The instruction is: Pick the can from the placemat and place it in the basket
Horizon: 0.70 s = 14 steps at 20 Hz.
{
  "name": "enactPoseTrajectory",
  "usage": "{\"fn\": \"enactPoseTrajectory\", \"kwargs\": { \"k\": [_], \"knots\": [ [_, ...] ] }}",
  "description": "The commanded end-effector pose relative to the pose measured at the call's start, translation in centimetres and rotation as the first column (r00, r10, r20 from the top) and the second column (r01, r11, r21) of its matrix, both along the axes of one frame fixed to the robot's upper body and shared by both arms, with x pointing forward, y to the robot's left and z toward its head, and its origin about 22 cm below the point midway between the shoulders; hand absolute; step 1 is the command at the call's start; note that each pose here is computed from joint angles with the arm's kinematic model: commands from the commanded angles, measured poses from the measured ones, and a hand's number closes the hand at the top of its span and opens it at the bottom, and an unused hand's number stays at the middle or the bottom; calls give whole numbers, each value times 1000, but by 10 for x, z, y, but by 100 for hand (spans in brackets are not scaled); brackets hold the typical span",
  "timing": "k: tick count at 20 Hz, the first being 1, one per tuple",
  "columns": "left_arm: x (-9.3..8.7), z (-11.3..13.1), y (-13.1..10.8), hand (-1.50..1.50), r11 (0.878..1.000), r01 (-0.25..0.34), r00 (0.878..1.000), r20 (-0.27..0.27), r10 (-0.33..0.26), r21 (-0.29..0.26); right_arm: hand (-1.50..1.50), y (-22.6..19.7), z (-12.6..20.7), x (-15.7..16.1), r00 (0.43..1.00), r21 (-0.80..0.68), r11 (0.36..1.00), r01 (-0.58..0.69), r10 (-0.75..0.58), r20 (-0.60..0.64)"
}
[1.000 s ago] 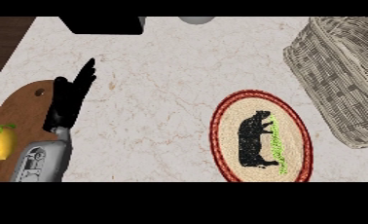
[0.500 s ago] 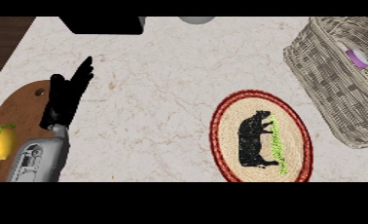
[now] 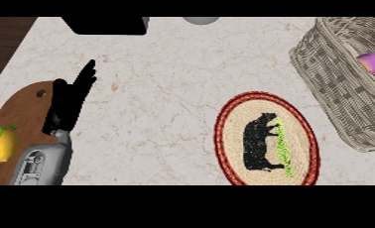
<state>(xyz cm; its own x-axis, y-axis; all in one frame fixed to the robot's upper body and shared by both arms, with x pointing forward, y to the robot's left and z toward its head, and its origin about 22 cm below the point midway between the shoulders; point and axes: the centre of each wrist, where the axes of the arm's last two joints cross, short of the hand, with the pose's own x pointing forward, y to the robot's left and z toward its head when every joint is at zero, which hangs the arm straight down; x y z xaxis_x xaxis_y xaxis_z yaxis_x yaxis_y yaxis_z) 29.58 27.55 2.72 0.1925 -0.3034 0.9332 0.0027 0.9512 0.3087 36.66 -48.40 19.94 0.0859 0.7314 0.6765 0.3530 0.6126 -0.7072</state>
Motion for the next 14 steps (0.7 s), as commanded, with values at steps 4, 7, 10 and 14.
{"fn": "enactPoseTrajectory", "kwargs": {
  "k": [4,7,10,14],
  "knots": [
    [1,6,5,0,1000,-17,1000,-18,17,0,-150,-44,32,-30,974,146,973,178,-195,112],
    [-3,5,21,0,1000,-2,1000,-9,2,26,-150,-77,19,-60,962,239,944,228,-257,93],
    [-4,11,3,0,1000,3,1000,12,-4,8,-150,-113,28,-104,958,231,936,265,-282,45],
    [8,4,-5,0,1000,-17,1000,13,17,-1,-150,-138,31,-144,963,257,937,235,-261,73]
  ]
}}
